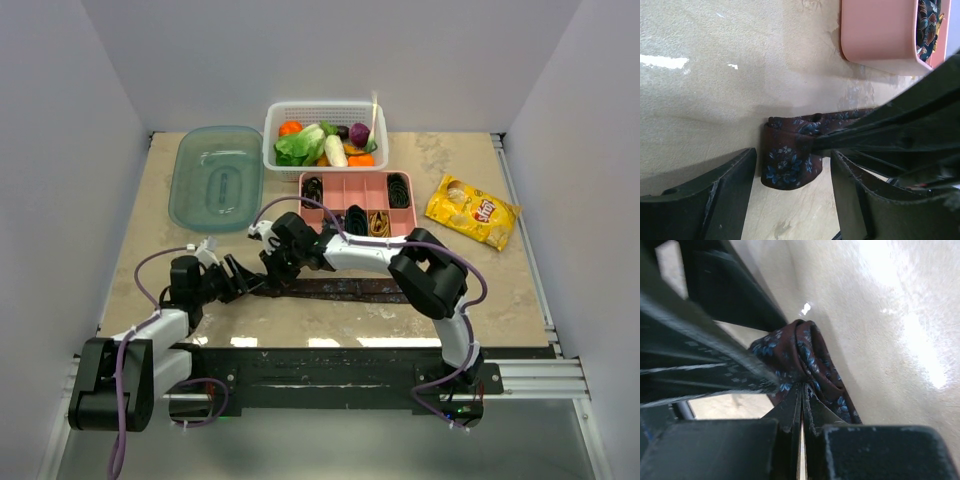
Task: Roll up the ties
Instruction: Roll the tie at the center of the board.
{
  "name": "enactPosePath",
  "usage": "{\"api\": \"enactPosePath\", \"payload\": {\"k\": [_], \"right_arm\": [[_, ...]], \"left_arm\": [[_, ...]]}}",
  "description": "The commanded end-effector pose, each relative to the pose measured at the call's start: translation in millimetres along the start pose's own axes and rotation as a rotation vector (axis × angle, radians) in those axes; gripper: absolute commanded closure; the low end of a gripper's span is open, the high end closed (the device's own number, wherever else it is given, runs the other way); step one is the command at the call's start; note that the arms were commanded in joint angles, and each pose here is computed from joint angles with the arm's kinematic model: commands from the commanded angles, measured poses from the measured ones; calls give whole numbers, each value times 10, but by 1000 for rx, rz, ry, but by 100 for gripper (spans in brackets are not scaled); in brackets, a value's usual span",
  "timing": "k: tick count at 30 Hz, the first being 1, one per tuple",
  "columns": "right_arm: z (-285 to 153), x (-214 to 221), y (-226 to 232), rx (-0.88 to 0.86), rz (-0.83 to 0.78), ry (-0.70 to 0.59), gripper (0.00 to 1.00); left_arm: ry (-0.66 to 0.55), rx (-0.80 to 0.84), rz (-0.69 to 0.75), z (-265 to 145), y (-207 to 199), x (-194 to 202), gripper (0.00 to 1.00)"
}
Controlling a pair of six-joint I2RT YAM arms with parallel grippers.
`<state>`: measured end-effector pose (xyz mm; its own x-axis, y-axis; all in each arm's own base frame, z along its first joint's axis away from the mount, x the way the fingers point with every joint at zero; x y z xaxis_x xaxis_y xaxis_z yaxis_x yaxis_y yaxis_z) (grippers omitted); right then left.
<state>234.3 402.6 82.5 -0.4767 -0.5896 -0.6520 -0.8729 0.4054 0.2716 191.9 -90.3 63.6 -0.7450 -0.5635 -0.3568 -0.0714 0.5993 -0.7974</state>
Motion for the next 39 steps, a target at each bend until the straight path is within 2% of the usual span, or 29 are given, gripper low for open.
{"api": "enactPosePath", "payload": {"k": [1, 6, 12, 15, 21, 22, 28, 35, 39], "right_arm": [[27, 7, -101, 55, -11, 22, 100], [36, 46, -126, 60, 1, 23, 100], [28, 59, -178, 41, 16, 14, 100], [26, 70, -172, 19, 17, 7, 100], [-21, 7, -135, -1, 21, -13, 100], [-38, -33, -121, -4, 23, -23, 100], [-251, -276, -70, 19, 15, -82, 100], [-355, -370, -55, 44, 5, -93, 100], [-346, -390, -70, 49, 8, -94, 100]], "left_arm": [[-4, 30, 57, 31, -66, -55, 34], [13, 28, 54, 58, -54, -31, 36], [62, 23, 44, 140, -29, 23, 45], [66, 27, 44, 163, -26, 25, 52], [56, 40, 65, 162, -92, -33, 73], [44, 42, 70, 162, -127, -81, 79], [35, -60, 58, 110, -235, -256, 100], [99, -213, 34, 7, -250, -321, 100], [82, -269, 64, -51, -342, -461, 100]]}}
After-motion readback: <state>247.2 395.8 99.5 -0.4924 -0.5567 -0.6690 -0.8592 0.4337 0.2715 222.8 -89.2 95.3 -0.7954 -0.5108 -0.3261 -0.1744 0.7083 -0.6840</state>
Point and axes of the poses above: each gripper's point midway between its finger pads, its own z axis out along the fingers, its own y axis along the line the jaws close on, x = y × z, the point moved 6 cm from there along -z, back along the fingers, and after that the axes turned 5 degrees about -z, right-handed, at the moved point
